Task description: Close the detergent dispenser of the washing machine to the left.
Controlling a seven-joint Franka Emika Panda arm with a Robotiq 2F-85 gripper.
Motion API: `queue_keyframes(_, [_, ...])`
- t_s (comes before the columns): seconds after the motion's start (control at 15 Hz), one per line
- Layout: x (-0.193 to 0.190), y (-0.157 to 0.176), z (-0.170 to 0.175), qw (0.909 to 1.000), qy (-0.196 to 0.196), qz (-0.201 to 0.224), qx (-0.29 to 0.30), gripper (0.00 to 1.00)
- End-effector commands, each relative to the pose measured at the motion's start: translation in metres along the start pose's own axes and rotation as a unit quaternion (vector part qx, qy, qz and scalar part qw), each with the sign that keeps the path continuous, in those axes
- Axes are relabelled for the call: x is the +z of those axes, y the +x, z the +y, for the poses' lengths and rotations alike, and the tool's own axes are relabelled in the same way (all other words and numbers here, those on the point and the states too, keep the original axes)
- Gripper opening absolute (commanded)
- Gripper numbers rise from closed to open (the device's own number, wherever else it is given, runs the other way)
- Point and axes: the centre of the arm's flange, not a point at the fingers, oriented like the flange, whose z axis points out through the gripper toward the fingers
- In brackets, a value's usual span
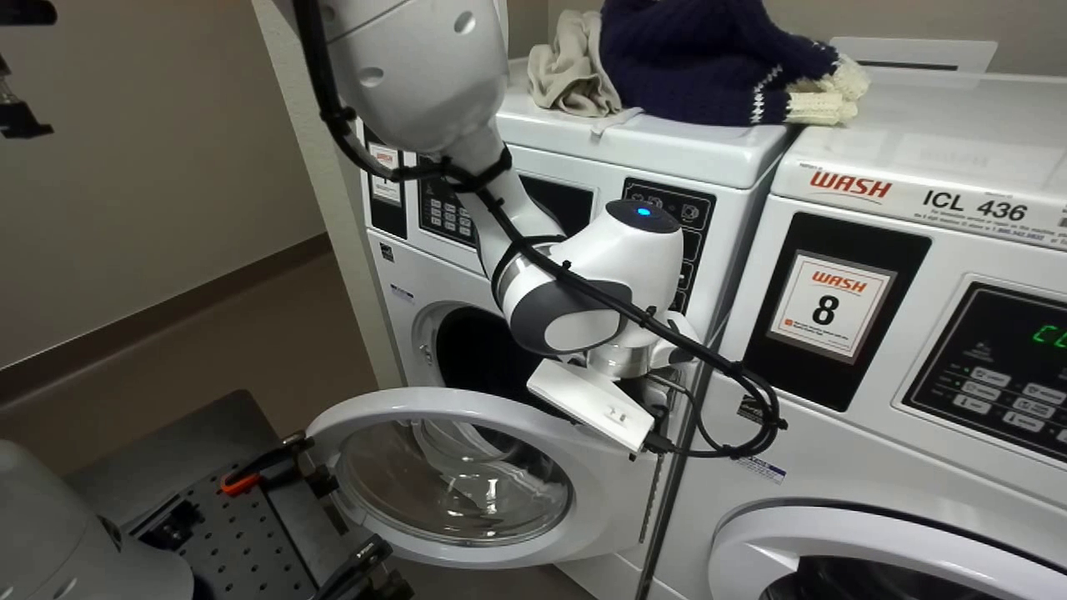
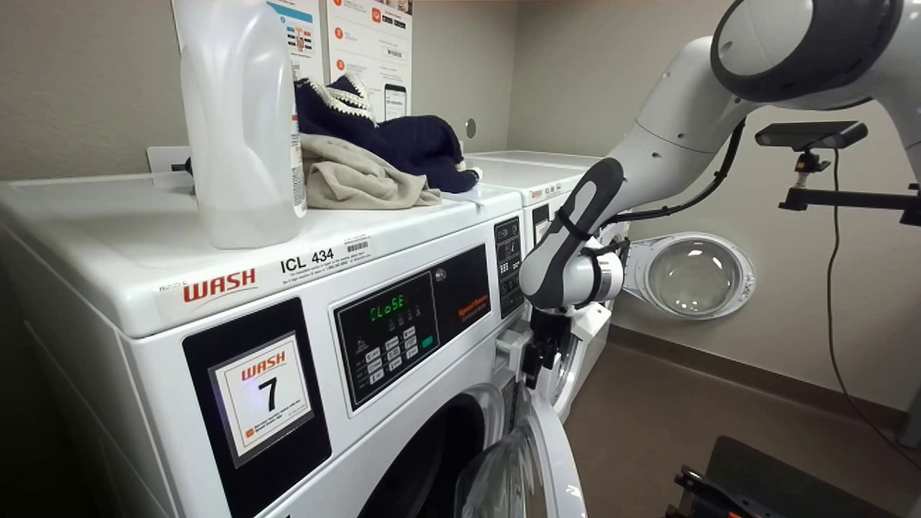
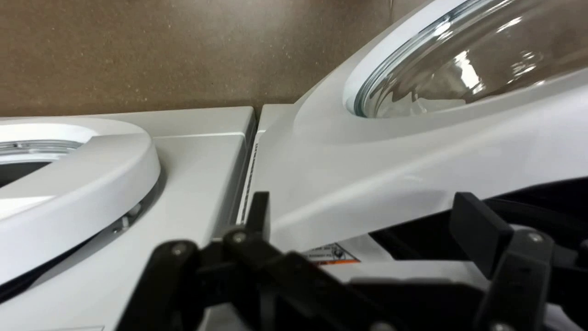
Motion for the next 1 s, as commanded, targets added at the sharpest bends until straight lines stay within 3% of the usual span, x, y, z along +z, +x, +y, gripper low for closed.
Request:
queue_keyframes(0.0, [-0.007, 0.026, 0.008, 0.9994, -0.005, 0.034, 0.004, 1.0])
queue_keyframes(0.47, [-0.015, 0.03, -0.012, 0.9976, 0.0, 0.069, 0.002, 1.0])
queue_keyframes(0.67, [-0.03, 0.021, -0.021, 0.9924, -0.016, 0.122, -0.001, 1.0])
queue_keyframes(0.93, [-0.043, 0.006, -0.044, 0.9786, -0.04, 0.2, -0.025, 1.0])
